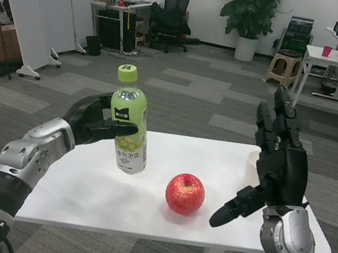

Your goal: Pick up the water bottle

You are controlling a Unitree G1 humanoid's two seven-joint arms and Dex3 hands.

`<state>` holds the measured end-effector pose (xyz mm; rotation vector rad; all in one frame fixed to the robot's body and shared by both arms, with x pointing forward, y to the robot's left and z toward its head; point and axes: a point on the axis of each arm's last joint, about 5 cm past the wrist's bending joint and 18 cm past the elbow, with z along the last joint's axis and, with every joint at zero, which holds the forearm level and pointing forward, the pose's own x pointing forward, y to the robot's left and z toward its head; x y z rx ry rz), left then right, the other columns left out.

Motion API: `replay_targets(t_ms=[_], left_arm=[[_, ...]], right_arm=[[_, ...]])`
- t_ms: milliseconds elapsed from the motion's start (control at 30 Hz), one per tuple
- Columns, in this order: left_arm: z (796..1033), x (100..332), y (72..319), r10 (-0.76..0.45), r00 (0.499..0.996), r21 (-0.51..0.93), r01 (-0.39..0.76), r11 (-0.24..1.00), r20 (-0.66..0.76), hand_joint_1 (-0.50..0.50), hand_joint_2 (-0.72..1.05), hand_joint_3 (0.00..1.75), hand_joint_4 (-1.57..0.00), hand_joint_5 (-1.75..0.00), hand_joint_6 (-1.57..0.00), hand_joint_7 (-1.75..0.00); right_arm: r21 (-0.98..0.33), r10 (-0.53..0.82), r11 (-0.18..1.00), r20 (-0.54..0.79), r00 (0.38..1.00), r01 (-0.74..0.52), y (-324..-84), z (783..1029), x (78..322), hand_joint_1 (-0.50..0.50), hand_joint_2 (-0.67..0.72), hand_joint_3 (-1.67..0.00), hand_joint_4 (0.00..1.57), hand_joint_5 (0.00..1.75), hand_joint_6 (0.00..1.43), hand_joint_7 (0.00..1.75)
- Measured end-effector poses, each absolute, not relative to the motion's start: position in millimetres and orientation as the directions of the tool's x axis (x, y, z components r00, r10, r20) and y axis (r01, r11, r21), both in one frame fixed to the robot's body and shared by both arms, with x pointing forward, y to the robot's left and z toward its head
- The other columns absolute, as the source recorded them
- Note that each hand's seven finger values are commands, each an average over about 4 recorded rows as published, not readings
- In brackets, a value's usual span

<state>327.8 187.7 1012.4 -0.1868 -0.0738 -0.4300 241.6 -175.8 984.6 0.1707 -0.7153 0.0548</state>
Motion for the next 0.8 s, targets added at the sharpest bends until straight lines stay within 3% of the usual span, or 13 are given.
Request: replay_targets(t_ms=[100, 800], left_arm=[[1014.4, 326.3, 188.7, -0.414, 0.906, -0.164, 0.424, 0.891, 0.094, -0.08, 0.78, 0.00, -1.53, -1.75, -1.18, -1.26], [1016.5, 322.5, 193.9, -0.415, 0.907, -0.150, 0.420, 0.895, 0.064, -0.08, 0.78, 0.04, -1.53, -1.75, -1.18, -1.26]], right_arm=[[0.140, -0.009, 0.984, 0.656, 0.755, -0.110, -175.8, 984.5, 241.6, -0.46, 0.50, 0.00, 0.00, 0.00, 0.00, 0.00], [0.146, -0.012, 0.983, 0.655, 0.756, -0.112, -175.9, 984.5, 241.7, -0.46, 0.52, 0.00, 0.00, 0.00, 0.00, 0.00]])
